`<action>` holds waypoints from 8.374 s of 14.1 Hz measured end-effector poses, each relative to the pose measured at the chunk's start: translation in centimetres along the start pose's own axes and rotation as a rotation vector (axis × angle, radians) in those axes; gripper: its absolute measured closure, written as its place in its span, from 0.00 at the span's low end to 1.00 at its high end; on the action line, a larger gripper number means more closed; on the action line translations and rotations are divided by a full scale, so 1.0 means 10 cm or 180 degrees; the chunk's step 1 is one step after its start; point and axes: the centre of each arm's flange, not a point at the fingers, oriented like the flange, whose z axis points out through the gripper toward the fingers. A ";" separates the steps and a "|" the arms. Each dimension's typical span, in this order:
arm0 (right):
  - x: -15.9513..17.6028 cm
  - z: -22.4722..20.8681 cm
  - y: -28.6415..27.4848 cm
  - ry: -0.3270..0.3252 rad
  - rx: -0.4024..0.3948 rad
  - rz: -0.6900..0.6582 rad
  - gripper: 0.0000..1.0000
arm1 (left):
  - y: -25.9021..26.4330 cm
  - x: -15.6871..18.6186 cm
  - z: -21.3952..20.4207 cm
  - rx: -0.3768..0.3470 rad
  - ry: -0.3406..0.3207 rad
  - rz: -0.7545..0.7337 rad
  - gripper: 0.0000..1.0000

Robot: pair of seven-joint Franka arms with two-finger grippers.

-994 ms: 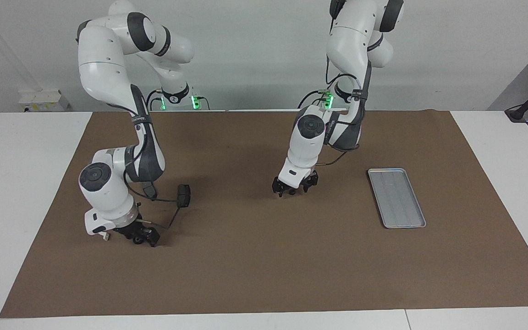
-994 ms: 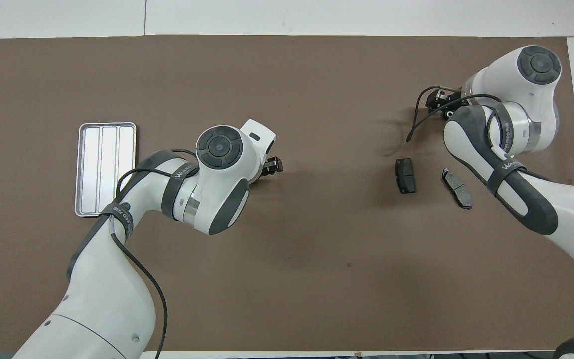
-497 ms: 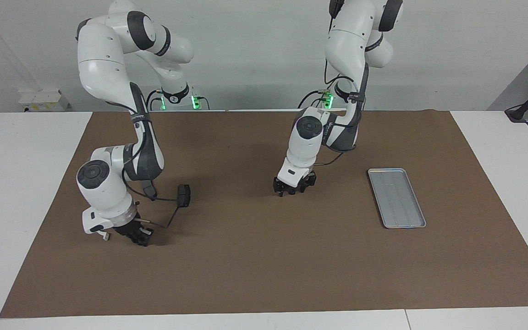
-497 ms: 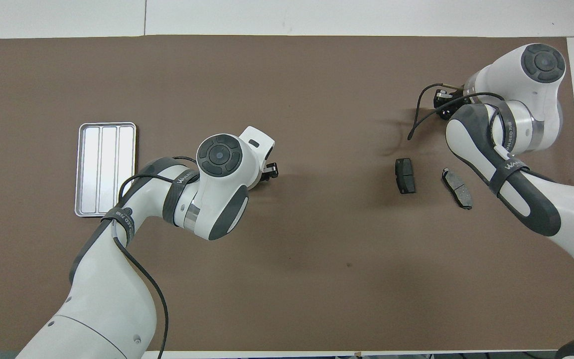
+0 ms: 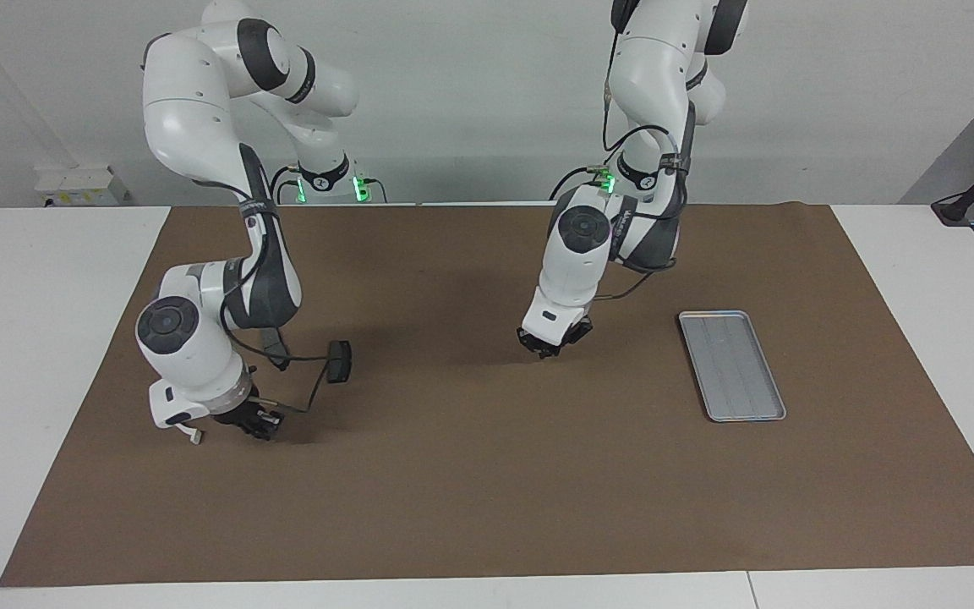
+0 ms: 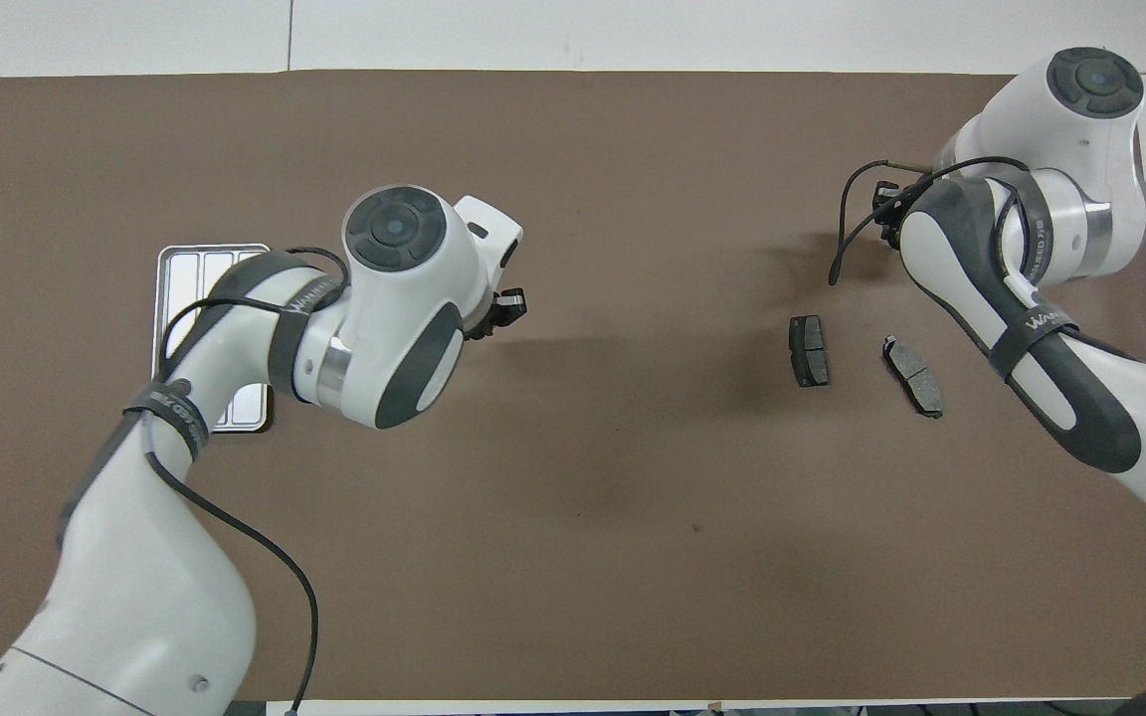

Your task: Pick bearing gear from pile to tray

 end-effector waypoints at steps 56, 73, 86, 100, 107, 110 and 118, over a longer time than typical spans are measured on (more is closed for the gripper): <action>-0.53 -1.54 -0.24 0.0130 0.0067 -0.0690 0.00 | 0.47 -0.21 0.53 -0.0031 0.0269 0.0054 0.00; -1.87 -2.94 0.67 0.0107 0.0044 -0.1056 0.00 | 0.56 -0.32 0.94 -0.0005 0.0254 0.0048 0.07; -1.96 -2.93 0.61 0.0046 0.0134 -0.0894 0.00 | -0.76 0.73 -0.76 0.0189 0.0015 0.0138 0.65; -1.97 -2.98 0.58 0.0054 0.0235 -0.0813 0.00 | -3.16 0.84 0.23 0.0104 0.0190 0.0717 0.65; -1.97 -2.98 0.58 0.0054 0.0235 -0.0813 0.00 | -3.15 0.75 0.51 0.0106 0.0293 0.0734 0.65; -1.97 -2.98 0.58 0.0054 0.0235 -0.0813 0.00 | -3.14 0.72 0.58 0.0106 0.0322 0.0740 0.65; -1.97 -2.98 0.58 0.0054 0.0235 -0.0813 0.00 | -3.14 0.68 0.64 0.0106 0.0335 0.0743 0.65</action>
